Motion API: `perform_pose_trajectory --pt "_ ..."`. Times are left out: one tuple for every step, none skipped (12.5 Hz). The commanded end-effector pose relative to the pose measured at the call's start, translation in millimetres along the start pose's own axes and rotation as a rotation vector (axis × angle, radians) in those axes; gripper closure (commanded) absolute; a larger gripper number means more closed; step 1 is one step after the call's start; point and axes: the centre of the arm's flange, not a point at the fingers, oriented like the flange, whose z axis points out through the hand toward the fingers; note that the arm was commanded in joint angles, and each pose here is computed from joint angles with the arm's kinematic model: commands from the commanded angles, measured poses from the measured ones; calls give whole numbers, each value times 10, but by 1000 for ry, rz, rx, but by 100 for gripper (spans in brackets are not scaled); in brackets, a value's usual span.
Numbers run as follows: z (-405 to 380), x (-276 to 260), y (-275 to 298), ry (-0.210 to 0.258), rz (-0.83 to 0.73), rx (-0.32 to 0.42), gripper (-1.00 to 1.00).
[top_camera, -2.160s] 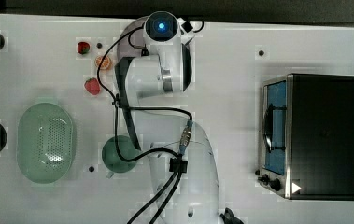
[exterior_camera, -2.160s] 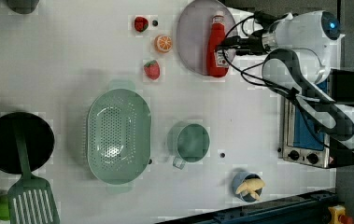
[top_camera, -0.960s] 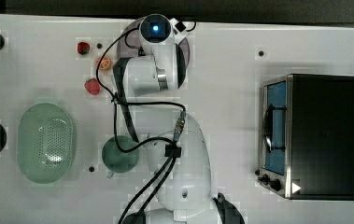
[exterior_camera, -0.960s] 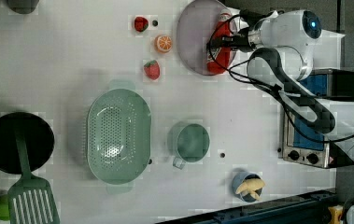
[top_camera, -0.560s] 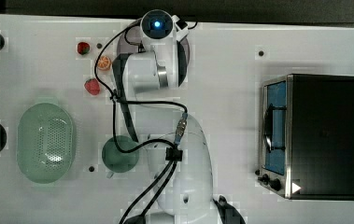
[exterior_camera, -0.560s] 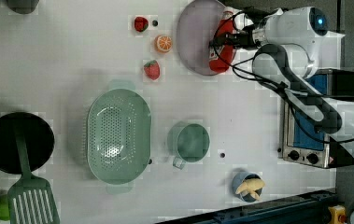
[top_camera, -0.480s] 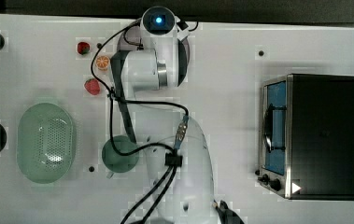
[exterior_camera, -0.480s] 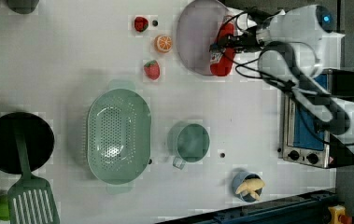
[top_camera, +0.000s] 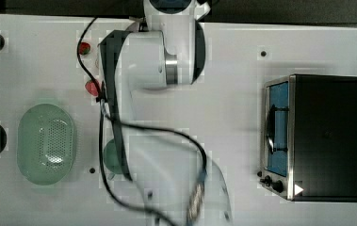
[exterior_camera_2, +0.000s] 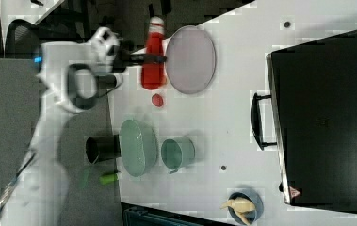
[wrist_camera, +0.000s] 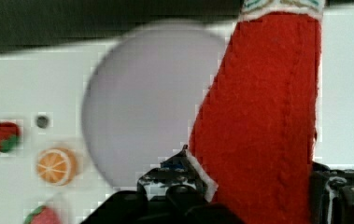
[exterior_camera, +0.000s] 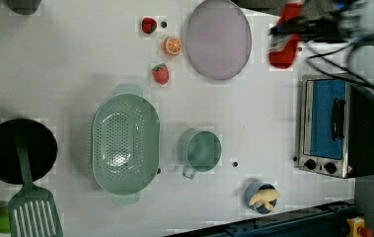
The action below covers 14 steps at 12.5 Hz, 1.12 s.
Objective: Pick ketchup from plate and place it on table.
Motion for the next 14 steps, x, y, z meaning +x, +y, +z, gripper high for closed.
perform_pose_trajectory --pt "-553 -239 401 -2 26 -23 -18" --pt "-608 -395 489 -11 35 -34 -18" --pt "-635 -563 573 -24 44 -45 -18" --pt "-638 -742 646 -41 53 -55 -18" --pt "-625 -920 714 -60 62 -65 -18" --pt "-590 -1087 774 -79 70 -75 -18" --pt "-538 -1239 832 -99 78 -83 -18" --pt "-476 -1357 879 -106 86 -87 -18" --pt "-390 -1456 932 -111 92 -90 -18" --pt "-279 -1539 982 -109 99 -90 -18" --pt "-139 -1618 1007 -104 102 -87 -18" --pt "19 -1702 1023 -101 103 -83 -18" --pt "186 -1790 1034 -102 102 -80 -18" --pt "355 -1875 1044 -108 102 -78 -18"
